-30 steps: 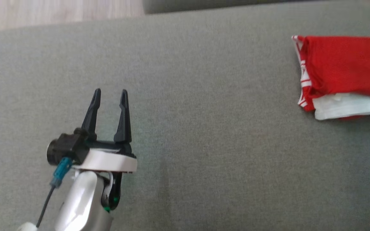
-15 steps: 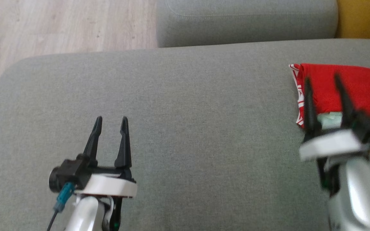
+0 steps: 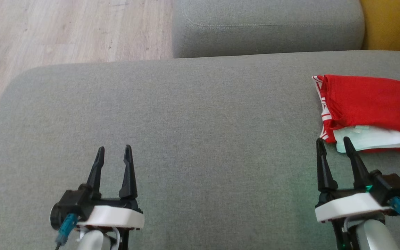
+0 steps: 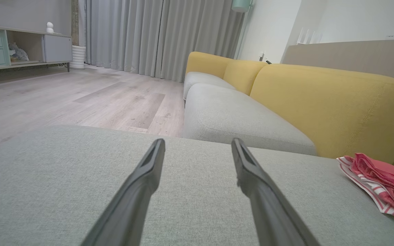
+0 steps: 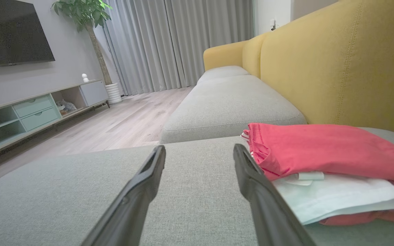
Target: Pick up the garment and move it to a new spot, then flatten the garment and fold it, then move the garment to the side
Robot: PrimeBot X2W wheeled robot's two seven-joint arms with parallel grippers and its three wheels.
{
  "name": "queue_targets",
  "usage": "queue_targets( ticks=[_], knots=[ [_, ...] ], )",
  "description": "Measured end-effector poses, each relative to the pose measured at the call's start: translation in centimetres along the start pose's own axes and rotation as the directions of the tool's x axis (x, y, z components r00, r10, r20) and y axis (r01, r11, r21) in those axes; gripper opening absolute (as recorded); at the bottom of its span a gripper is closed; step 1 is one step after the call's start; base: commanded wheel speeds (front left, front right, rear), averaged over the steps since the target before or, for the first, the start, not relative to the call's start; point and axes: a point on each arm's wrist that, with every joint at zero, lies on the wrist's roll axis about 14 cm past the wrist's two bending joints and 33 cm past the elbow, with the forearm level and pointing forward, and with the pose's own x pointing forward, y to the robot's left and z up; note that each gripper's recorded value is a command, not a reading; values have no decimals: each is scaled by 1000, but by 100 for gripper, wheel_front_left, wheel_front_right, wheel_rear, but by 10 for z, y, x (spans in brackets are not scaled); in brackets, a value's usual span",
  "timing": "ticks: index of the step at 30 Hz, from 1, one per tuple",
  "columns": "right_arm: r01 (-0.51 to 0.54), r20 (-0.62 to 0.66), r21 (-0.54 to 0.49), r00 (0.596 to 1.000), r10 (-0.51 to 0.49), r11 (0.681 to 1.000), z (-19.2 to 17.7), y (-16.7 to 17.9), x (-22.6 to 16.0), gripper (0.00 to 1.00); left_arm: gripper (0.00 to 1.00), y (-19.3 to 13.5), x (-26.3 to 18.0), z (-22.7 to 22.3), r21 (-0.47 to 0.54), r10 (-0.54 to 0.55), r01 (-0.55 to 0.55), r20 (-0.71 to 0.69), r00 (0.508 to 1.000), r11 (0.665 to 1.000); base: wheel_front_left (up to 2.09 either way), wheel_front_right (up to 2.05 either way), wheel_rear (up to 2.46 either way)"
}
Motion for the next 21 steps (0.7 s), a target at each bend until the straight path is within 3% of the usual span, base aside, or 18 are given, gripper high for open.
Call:
queue_targets(
  ticks=[21],
  knots=[
    [2, 17, -5, 1000, -2, 1000, 5, -1, 0, 100, 100, 1, 2, -3, -37, 5, -6, -10, 1000, 999, 0, 0, 0]
  ],
)
